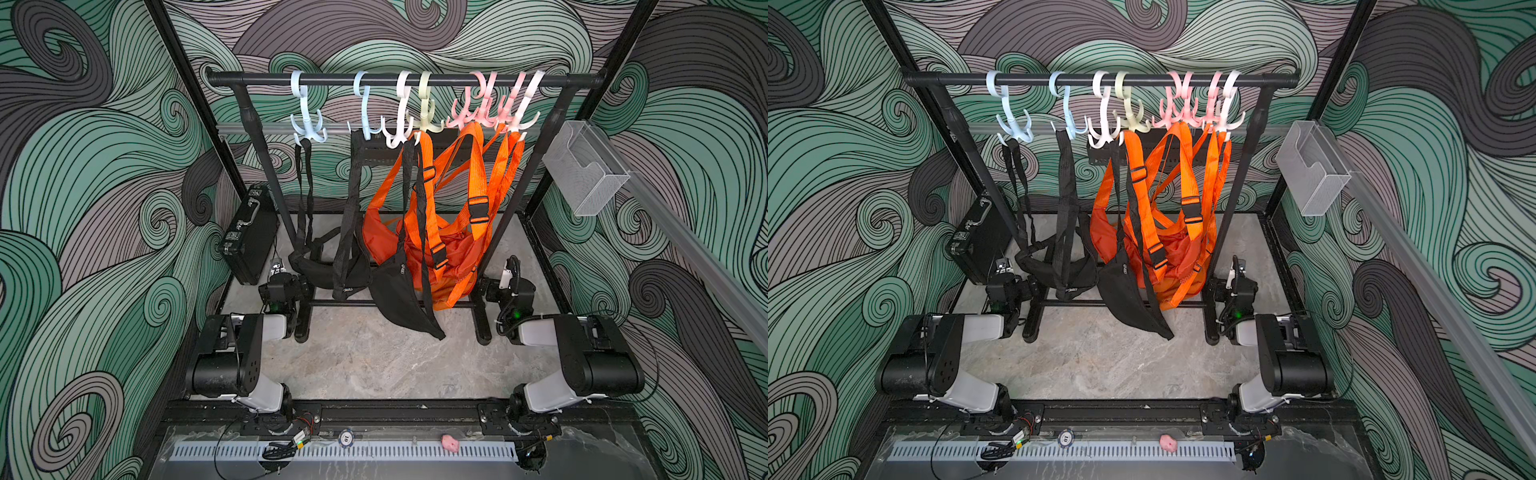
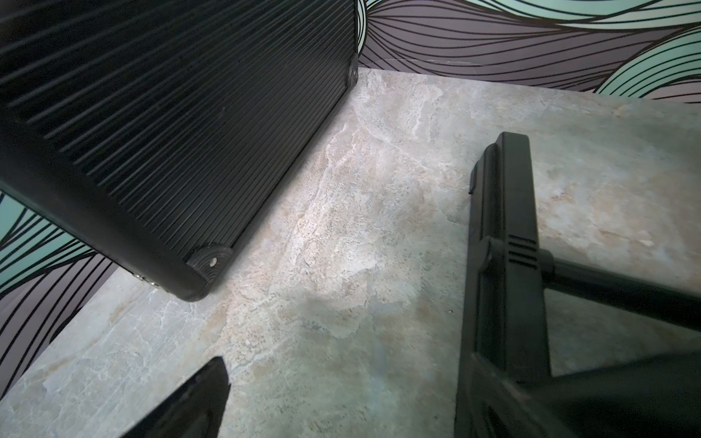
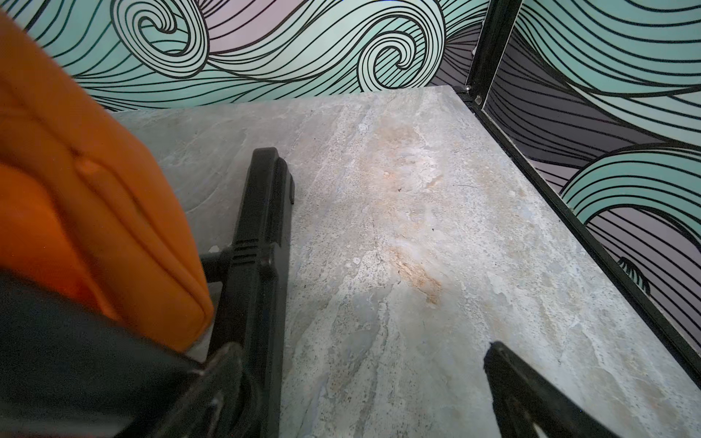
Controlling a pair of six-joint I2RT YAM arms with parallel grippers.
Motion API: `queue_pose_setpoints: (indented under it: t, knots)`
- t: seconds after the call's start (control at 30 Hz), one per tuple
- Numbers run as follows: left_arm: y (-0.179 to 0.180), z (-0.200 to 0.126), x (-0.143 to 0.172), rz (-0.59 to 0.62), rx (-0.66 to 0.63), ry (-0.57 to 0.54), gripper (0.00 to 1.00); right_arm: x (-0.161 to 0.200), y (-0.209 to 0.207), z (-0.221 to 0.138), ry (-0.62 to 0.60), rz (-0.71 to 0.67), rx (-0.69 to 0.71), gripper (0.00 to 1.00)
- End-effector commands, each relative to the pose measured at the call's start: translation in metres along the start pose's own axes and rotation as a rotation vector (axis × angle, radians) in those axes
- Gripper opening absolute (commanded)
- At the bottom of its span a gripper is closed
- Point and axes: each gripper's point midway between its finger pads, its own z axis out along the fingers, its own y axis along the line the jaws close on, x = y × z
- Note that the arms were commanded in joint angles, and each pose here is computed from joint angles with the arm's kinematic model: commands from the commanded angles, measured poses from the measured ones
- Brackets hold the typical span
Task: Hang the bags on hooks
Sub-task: Reset both arms
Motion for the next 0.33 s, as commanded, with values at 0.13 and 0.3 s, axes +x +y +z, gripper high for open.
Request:
queue_pose_setpoints:
  t: [0.13,0.3]
  knots:
    - [-0.0062,0.0011,-0.0161,-0.002,0.012,-0.04,0.99,-0.0133,0.0083,0.0011,-0.033,-0.021,-0.022,0.99]
    - [-0.0059,0.0011,-0.0156,-0.002,0.011,-0.039,0.99,-0.0134,0.016,0.0034,-0.019,-0.045,-0.061,0.99]
